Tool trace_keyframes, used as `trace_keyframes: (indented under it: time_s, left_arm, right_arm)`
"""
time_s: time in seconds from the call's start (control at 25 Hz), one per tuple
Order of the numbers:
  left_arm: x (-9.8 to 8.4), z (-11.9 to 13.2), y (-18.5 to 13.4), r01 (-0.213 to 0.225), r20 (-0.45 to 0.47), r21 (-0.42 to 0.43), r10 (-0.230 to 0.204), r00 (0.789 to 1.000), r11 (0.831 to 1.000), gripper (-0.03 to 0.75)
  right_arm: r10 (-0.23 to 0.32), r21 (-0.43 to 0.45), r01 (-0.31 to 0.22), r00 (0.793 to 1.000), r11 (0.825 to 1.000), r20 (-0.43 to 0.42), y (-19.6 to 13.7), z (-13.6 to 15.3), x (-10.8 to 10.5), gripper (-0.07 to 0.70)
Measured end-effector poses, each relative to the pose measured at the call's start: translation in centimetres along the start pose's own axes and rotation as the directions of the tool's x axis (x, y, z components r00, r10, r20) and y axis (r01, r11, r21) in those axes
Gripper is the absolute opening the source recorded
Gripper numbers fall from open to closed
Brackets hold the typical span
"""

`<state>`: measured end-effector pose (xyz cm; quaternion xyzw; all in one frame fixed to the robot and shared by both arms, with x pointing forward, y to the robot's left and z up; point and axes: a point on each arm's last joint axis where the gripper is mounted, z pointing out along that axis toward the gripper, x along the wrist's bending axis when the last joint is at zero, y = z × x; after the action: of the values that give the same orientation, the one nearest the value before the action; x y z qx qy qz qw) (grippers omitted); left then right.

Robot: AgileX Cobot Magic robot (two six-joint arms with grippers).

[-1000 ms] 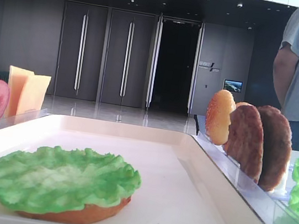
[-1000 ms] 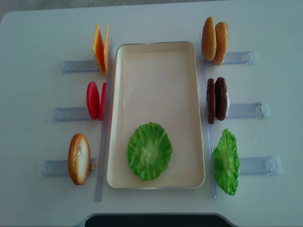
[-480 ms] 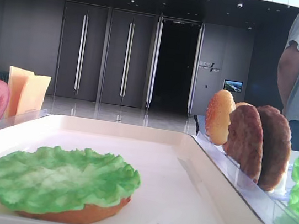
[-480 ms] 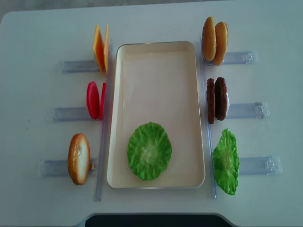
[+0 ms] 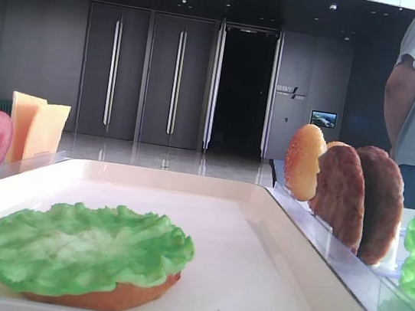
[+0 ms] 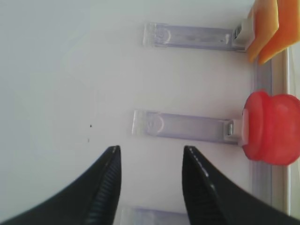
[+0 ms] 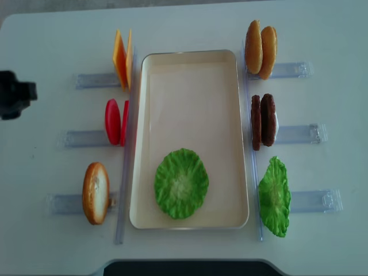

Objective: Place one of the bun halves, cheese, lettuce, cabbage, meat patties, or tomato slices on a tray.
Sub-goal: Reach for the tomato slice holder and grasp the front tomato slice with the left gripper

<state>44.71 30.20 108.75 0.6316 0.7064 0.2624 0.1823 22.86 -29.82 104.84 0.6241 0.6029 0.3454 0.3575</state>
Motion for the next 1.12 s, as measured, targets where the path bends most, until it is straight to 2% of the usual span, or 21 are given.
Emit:
trace_keyframes:
  time_s: [0.16, 0.36, 0.52, 0.64, 0.76, 0.8, 0.88, 0.96, 1.12]
  left_arm:
    - [-1.4, 4.2, 3.5, -0.003, 0.001, 0.099, 0.002, 1.000, 0.995, 0.340]
    - [-2.6, 7.9, 6.0, 0.003, 0.006, 0.159, -0.004, 1.000, 0.987, 0.341]
    - [-3.1, 9.4, 6.1, 0.019, 0.021, 0.198, -0.024, 0.999, 0.980, 0.341]
    - [-4.1, 9.5, 5.9, -0.013, 0.032, 0.206, 0.006, 0.999, 0.978, 0.341]
    - [-6.3, 9.1, 5.6, -0.067, 0.036, 0.193, 0.061, 0.997, 0.979, 0.341]
    - [-7.5, 8.8, 5.4, -0.096, 0.044, 0.183, 0.090, 0.995, 0.978, 0.341]
    - [-9.7, 8.4, 4.9, -0.124, 0.065, 0.175, 0.114, 0.991, 0.977, 0.341]
    - [-11.9, 8.1, 4.1, -0.144, 0.094, 0.179, 0.129, 0.987, 0.973, 0.341]
    - [-15.0, 8.1, 2.6, -0.169, 0.143, 0.212, 0.140, 0.980, 0.963, 0.341]
  right_arm:
    - [0.000, 0.000, 0.000, 1.000, 1.000, 0.000, 0.0, 0.0, 0.0, 0.230]
    - [0.000, 0.000, 0.000, 1.000, 1.000, 0.000, 0.0, 0.0, 0.0, 0.230]
    - [0.000, 0.000, 0.000, 1.000, 1.000, 0.000, 0.0, 0.0, 0.0, 0.230]
    - [0.000, 0.000, 0.000, 1.000, 1.000, 0.000, 0.0, 0.0, 0.0, 0.230]
    - [0.000, 0.000, 0.000, 1.000, 1.000, 0.000, 0.0, 0.0, 0.0, 0.230]
    - [0.000, 0.000, 0.000, 1.000, 1.000, 0.000, 0.0, 0.0, 0.0, 0.230]
    - [0.000, 0.000, 0.000, 1.000, 1.000, 0.000, 0.0, 0.0, 0.0, 0.230]
    - [0.000, 0.000, 0.000, 1.000, 1.000, 0.000, 0.0, 0.0, 0.0, 0.230]
    - [0.000, 0.000, 0.000, 1.000, 1.000, 0.000, 0.0, 0.0, 0.0, 0.230]
